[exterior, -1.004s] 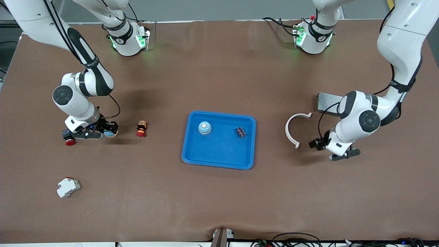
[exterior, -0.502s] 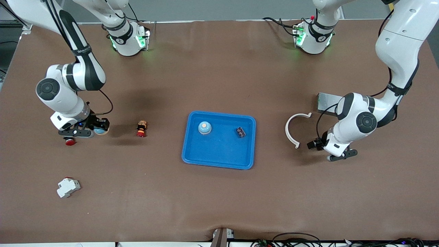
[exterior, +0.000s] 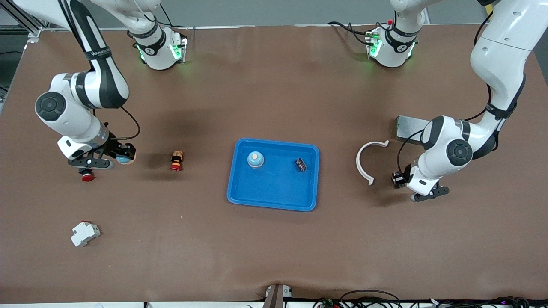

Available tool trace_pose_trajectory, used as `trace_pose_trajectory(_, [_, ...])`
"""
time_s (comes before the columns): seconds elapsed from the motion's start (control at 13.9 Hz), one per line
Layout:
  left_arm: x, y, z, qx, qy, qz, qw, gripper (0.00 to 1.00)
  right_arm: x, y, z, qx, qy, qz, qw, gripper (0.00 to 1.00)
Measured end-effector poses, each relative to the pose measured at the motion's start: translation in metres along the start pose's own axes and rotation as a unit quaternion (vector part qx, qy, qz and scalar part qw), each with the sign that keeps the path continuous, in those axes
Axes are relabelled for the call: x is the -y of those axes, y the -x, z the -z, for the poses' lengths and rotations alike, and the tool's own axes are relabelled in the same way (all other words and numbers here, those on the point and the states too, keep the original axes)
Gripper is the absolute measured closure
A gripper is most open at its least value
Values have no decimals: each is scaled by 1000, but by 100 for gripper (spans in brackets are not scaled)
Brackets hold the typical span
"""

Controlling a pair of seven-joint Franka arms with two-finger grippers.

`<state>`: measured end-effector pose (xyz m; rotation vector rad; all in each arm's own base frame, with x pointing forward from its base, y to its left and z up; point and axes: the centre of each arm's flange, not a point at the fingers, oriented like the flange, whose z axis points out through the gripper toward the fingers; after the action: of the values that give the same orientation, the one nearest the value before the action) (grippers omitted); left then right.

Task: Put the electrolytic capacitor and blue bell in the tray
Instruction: 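Carry the capacitor to the tray while the right gripper brings the bell over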

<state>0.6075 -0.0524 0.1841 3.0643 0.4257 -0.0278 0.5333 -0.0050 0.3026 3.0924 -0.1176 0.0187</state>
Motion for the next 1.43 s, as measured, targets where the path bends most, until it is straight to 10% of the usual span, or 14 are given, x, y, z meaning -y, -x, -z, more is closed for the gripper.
trace_pose_trajectory(0.65, [-14, -14, 58, -42, 0, 8, 999, 67, 127, 10, 24, -9, -47, -77, 996, 37])
trace_pose_trajectory(1.43, [-214, 36, 224, 45, 24, 92, 994, 67, 280, 42, 51, 7, -56, -184, 981, 37])
